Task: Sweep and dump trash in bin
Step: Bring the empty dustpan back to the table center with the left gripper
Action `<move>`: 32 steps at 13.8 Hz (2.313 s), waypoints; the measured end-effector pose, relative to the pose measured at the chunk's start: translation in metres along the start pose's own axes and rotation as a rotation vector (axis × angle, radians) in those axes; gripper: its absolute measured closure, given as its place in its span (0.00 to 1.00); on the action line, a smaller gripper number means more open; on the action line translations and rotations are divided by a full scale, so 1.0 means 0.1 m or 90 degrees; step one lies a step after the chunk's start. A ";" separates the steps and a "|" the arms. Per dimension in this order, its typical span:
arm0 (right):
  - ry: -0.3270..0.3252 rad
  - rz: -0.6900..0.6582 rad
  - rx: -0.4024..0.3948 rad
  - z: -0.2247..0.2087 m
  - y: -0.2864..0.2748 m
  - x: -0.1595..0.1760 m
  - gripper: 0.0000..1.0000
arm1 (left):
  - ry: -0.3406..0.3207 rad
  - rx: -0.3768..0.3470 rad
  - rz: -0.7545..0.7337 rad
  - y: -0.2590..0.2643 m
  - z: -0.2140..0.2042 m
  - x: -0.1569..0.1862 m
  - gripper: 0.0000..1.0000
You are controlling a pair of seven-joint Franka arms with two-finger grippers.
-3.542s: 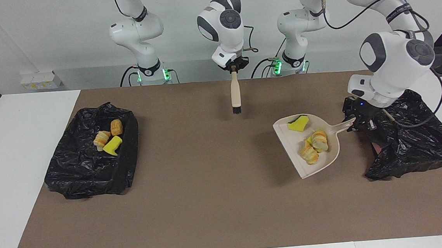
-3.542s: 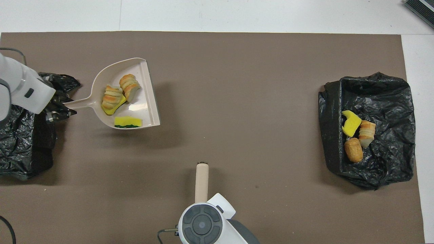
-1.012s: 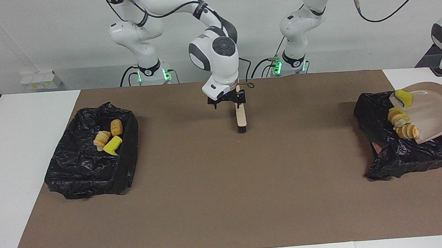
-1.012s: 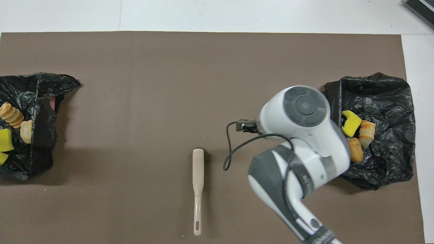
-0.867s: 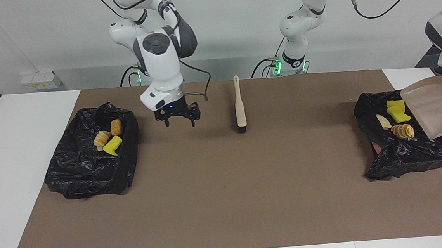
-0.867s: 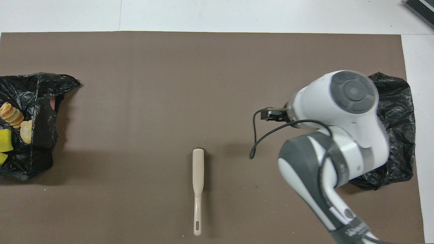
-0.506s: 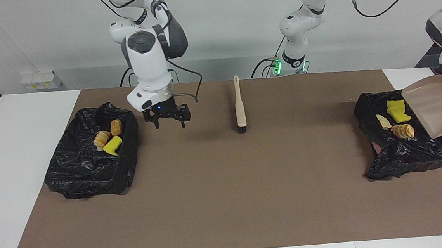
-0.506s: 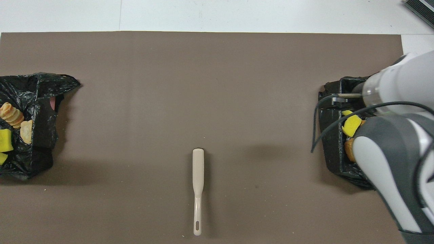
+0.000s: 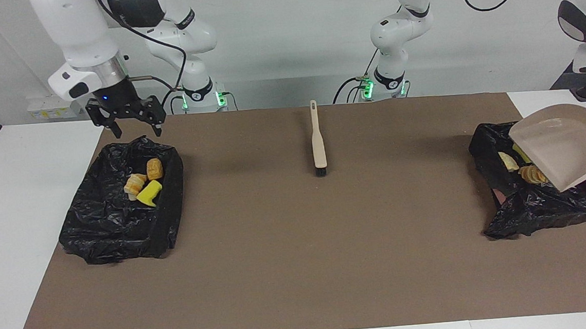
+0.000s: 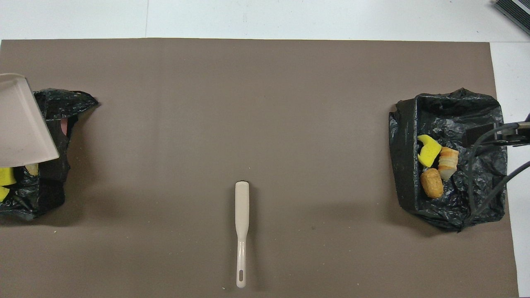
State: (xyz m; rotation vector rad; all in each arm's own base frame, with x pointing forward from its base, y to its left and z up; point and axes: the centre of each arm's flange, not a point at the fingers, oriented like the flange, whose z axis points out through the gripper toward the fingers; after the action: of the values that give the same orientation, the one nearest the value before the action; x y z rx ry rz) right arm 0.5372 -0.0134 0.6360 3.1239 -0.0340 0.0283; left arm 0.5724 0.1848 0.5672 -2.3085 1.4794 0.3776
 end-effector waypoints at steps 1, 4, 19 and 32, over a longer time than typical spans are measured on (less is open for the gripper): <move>-0.005 -0.003 0.001 0.02 -0.03 -0.01 0.00 | 0.014 -0.019 -0.046 0.05 -0.01 0.10 0.69; -0.008 -0.008 0.001 0.04 -0.06 0.00 0.00 | 0.051 -0.082 -0.176 0.24 -0.15 0.52 0.69; -0.002 0.003 0.002 -0.01 0.15 -0.02 0.00 | 0.159 -0.227 -0.562 2.09 -1.31 3.43 0.69; -0.003 -0.009 0.003 -0.15 0.06 -0.12 0.00 | 0.184 -0.293 -0.665 2.93 -0.58 5.22 0.69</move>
State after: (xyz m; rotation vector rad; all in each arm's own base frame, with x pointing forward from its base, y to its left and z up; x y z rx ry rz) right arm 0.5251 -0.0187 0.6512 3.1289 -0.0112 0.0205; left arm 0.5221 -0.3757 0.3542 -3.1976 0.0927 0.0708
